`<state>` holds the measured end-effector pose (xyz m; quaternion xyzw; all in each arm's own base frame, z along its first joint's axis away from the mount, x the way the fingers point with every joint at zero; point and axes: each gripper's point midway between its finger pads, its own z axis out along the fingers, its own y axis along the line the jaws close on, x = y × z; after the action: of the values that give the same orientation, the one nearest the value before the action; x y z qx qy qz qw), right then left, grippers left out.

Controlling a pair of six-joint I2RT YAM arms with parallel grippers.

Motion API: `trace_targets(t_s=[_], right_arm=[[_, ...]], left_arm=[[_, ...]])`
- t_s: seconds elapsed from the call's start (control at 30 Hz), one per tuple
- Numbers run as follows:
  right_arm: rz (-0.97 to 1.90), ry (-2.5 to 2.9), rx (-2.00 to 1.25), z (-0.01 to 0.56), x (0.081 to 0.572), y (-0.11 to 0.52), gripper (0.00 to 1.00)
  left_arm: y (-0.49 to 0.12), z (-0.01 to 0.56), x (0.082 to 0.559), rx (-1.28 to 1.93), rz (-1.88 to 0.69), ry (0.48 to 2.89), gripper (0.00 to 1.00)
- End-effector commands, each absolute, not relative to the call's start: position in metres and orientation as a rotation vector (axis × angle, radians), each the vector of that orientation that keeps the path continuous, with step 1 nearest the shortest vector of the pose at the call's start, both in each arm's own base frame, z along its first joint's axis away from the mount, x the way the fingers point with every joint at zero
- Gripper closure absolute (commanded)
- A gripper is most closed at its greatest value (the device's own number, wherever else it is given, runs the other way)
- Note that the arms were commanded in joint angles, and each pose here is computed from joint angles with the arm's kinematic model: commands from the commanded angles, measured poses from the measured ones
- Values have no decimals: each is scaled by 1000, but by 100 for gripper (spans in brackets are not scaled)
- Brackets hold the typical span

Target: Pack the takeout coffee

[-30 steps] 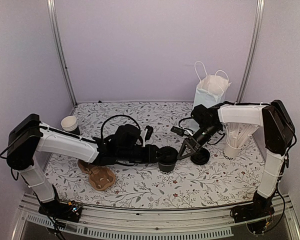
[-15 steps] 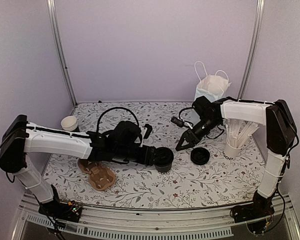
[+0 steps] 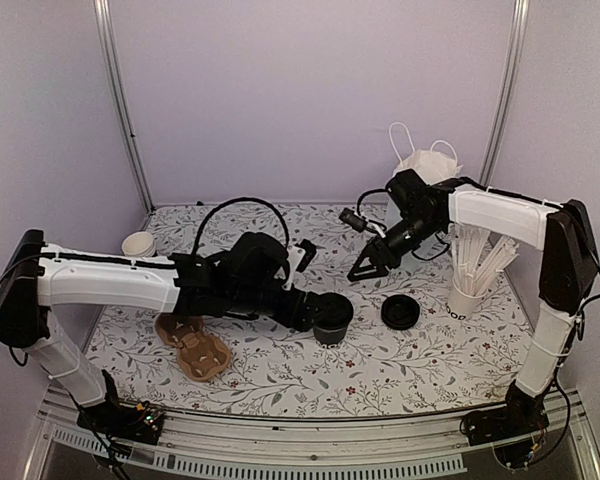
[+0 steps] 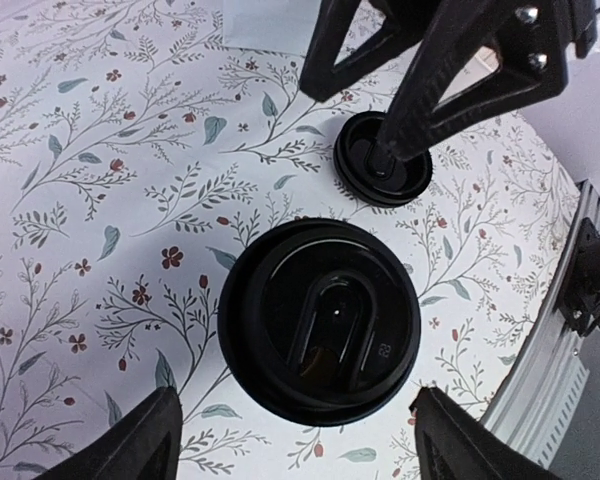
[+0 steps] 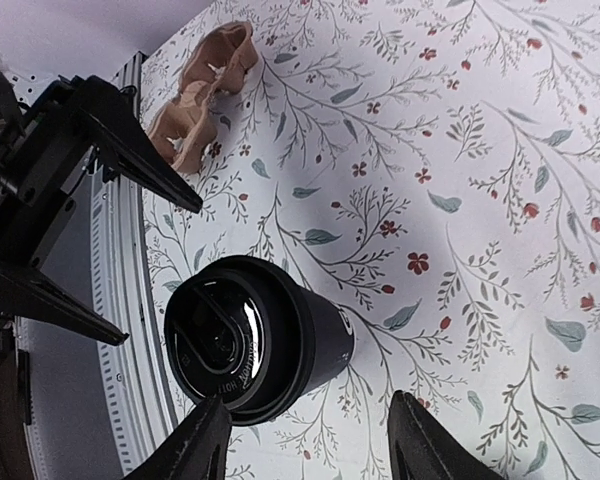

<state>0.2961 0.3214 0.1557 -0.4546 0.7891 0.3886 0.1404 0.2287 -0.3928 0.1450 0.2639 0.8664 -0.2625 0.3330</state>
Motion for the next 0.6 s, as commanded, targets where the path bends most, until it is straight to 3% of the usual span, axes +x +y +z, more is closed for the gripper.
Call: trace_targets(t_s=[0.0,0.17,0.57], right_arm=[[899,2009,-1378,230,311,314,41],[688,1765,-1347,286,307,296,26],[664,1704,-1332,290,284,281,24]], left_arm=[[-406,158,222,821,-645,2218,16],[-420,150,221,949,-554,2247,14],[-428,119,228,991,-424,2372,19]])
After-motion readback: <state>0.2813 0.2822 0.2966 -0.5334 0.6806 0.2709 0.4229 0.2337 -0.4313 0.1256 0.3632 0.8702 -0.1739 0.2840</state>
